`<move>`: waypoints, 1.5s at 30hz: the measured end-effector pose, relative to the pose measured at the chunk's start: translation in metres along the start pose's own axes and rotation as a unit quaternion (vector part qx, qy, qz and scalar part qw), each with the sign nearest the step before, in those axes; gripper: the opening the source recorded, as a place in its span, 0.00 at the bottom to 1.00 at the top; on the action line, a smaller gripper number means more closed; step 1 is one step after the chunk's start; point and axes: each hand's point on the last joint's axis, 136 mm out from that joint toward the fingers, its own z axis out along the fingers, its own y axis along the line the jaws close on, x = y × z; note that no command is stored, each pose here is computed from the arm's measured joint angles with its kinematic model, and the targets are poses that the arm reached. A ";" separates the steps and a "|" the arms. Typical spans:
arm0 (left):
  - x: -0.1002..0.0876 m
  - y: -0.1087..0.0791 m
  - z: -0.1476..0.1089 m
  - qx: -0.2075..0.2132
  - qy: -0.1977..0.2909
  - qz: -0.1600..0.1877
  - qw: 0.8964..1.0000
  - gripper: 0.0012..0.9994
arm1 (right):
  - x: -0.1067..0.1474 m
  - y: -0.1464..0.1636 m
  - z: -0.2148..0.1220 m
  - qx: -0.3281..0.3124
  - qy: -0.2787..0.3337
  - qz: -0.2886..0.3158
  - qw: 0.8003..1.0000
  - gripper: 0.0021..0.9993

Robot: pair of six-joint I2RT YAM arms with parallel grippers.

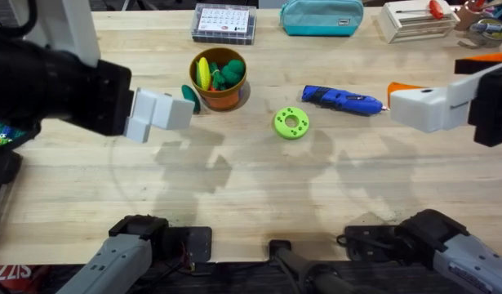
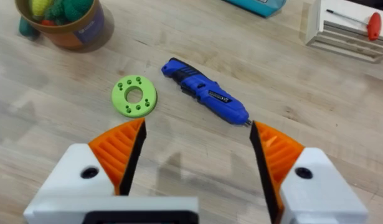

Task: Pick up the gripper from the table and insert it into the empty holder that is missing its gripper. Then pick up a screw, insert it into the mounting hole, and use the screwdriver to tighten it. Finally, clean up the table by picking up the vegetable and placing it into the bucket.

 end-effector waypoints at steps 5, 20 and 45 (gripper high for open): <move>0.005 -0.001 0.000 0.001 0.008 -0.002 1.000 0.99 | 0.005 0.000 -0.001 0.000 0.008 0.000 1.000 0.98; -0.024 0.018 0.076 -0.003 0.093 -0.187 0.978 0.99 | 0.011 -0.001 -0.006 0.001 0.009 0.053 0.999 0.98; -0.009 0.081 0.187 -0.054 0.032 -0.479 0.875 1.00 | 0.023 -0.001 -0.007 0.002 0.035 0.054 0.998 0.98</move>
